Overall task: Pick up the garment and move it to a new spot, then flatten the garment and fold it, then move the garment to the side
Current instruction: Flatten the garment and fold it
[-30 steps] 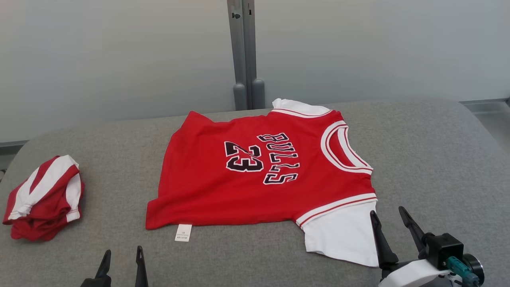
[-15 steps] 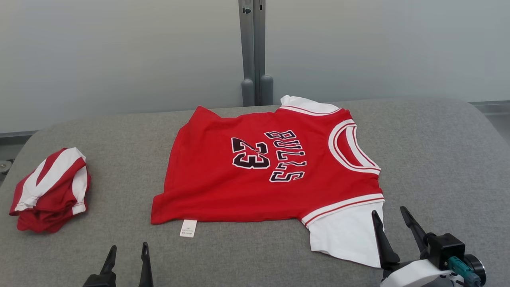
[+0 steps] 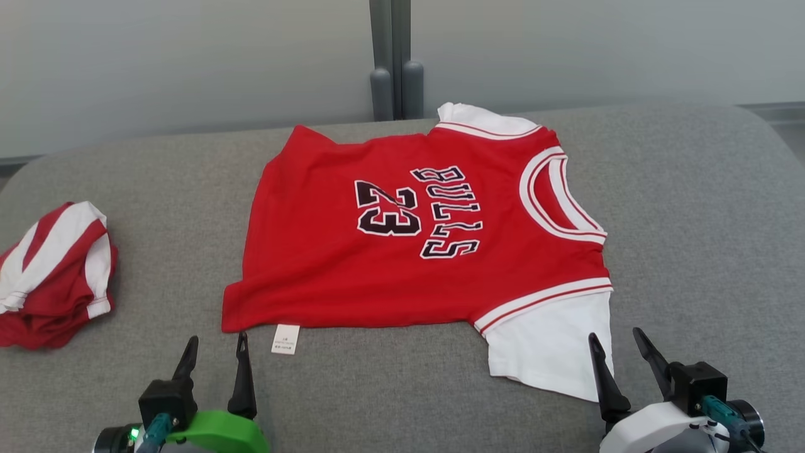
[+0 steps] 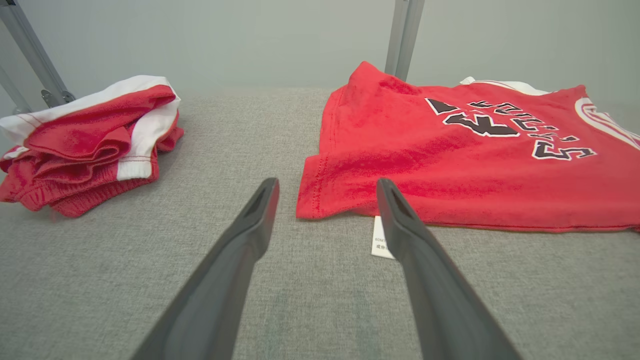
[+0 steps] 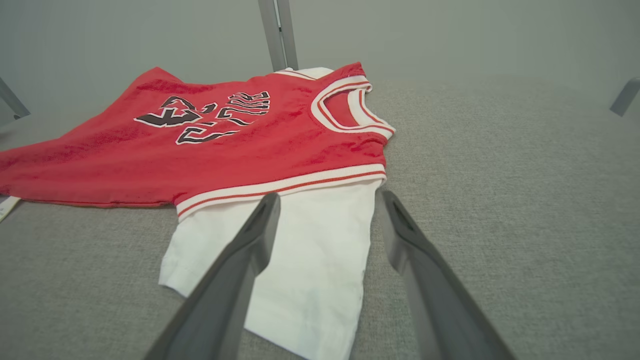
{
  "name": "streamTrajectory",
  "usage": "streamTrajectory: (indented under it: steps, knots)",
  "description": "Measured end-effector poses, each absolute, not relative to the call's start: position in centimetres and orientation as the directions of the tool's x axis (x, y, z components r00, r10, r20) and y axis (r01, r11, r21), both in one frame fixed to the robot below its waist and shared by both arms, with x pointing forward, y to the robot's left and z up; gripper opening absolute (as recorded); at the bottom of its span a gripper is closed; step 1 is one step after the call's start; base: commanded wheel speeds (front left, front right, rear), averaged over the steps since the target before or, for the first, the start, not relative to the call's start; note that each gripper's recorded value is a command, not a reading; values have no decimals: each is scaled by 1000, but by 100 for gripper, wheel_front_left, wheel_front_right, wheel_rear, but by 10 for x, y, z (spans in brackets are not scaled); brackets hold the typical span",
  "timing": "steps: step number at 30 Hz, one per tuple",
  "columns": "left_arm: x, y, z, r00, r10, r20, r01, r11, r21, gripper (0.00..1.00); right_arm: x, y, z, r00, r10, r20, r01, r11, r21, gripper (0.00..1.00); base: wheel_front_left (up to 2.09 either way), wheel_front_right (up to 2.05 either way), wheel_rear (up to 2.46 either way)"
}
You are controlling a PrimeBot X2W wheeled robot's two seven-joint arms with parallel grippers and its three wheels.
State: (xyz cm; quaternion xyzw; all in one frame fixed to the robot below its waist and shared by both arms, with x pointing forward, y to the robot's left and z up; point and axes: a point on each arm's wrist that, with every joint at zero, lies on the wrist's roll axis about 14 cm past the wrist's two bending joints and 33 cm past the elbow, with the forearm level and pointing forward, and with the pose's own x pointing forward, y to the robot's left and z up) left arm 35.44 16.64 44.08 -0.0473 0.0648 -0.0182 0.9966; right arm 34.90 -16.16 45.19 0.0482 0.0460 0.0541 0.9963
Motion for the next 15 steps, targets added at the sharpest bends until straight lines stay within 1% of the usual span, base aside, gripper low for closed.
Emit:
streamTrajectory:
  steps: [2, 3, 5, 10, 15]
  knots:
    - [371, 166, 437, 990, -35, -140, 22, 995, -99, 100, 357, -162, 440, 986, 110, -124, -98, 990, 103, 100, 0, 0, 0]
    - [371, 166, 437, 990, -35, -140, 22, 995, -99, 100, 357, -162, 440, 986, 110, -124, -98, 990, 103, 100, 0, 0, 0]
    - [379, 167, 431, 987, -30, -159, 13, 995, -102, 100, 359, -163, 428, 980, 109, -164, -93, 990, 106, 100, 0, 0, 0]
    - [397, 173, 415, 979, -4, -205, -19, 994, -106, 100, 355, -160, 392, 954, 116, -276, -86, 989, 120, 100, 0, 0, 0]
    - [413, 175, 404, 973, -1, -231, -24, 994, -107, 100, 353, -155, 371, 931, 132, -340, -92, 987, 132, 100, 0, 0, 0]
